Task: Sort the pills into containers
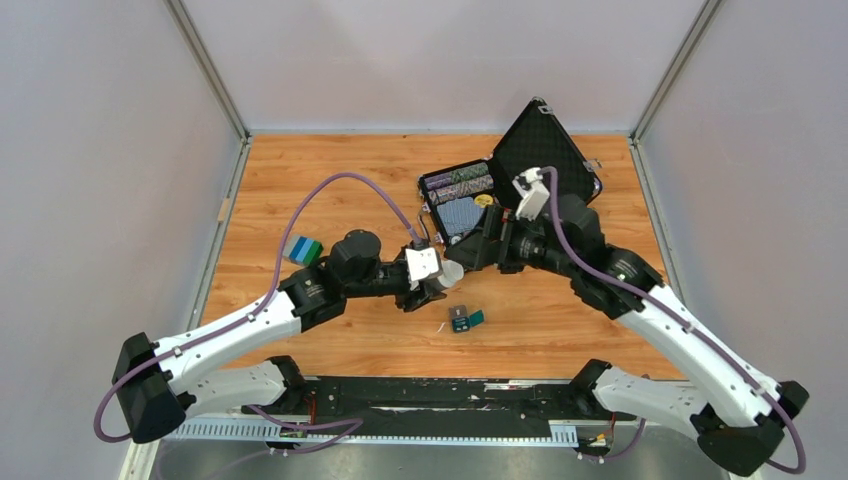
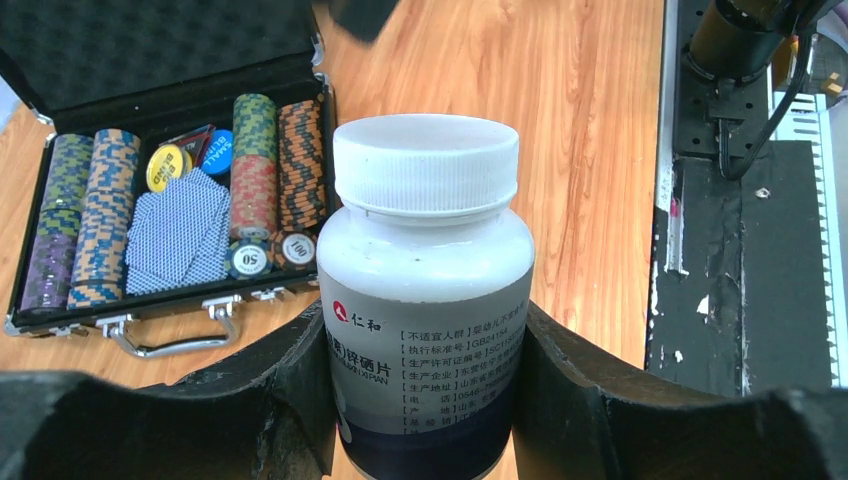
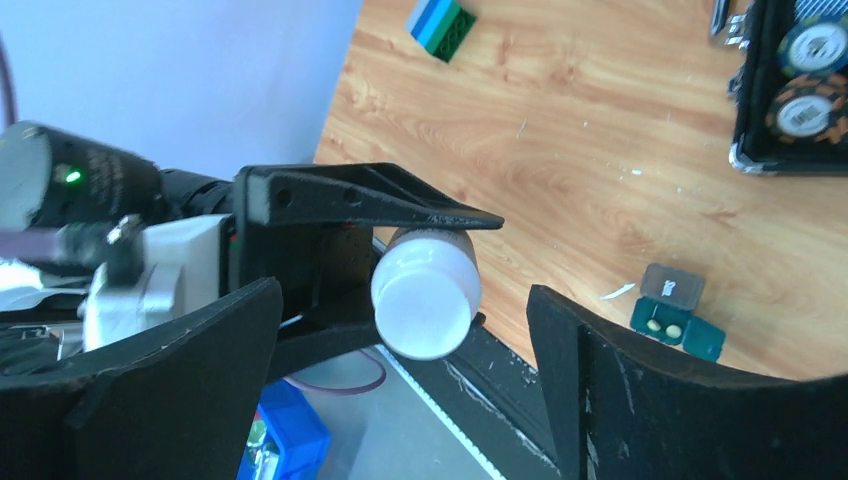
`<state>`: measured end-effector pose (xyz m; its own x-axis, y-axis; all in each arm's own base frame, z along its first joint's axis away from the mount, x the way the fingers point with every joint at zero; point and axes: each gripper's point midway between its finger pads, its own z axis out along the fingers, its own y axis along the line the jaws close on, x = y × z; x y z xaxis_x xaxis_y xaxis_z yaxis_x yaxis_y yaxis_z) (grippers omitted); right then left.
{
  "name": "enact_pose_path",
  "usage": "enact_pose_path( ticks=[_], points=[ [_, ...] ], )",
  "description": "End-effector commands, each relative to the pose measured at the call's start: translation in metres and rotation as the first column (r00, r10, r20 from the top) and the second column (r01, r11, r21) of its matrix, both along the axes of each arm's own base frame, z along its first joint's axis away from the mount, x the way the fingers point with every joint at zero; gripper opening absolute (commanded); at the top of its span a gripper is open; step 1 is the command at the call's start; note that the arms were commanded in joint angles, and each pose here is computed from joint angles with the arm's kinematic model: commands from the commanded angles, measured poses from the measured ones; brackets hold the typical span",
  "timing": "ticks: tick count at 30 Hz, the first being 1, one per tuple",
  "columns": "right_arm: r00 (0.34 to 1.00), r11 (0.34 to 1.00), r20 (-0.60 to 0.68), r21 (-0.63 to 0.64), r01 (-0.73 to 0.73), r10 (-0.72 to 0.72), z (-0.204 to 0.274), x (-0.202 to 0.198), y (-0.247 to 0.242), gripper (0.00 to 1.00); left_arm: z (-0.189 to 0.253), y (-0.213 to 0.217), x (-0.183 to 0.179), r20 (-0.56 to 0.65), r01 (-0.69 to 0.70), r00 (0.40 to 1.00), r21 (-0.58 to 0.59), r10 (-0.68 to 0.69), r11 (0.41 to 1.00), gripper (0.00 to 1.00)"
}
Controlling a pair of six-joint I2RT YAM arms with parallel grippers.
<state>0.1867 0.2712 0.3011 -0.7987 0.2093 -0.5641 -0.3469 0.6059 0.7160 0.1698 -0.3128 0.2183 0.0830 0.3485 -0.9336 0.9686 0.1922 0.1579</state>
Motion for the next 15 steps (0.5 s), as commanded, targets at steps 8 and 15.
enact_pose_path(
  ticks=[8, 15],
  points=[
    [0.924, 0.973, 0.318, -0.155, -0.169, 0.211, 0.016, -0.017, -0.022, 0.94, 0.035, -0.011, -0.008, 0.052, 0.076, 0.996, -0.102, -0.071, 0.992, 0.03],
    [0.891, 0.918, 0.269, -0.262, -0.297, 0.366, -0.005, -0.022, -0.014, 0.72, 0.037, -0.012, -0.017, 0.045, 0.121, 0.992, -0.106, -0.117, 0.987, 0.03]
  ],
)
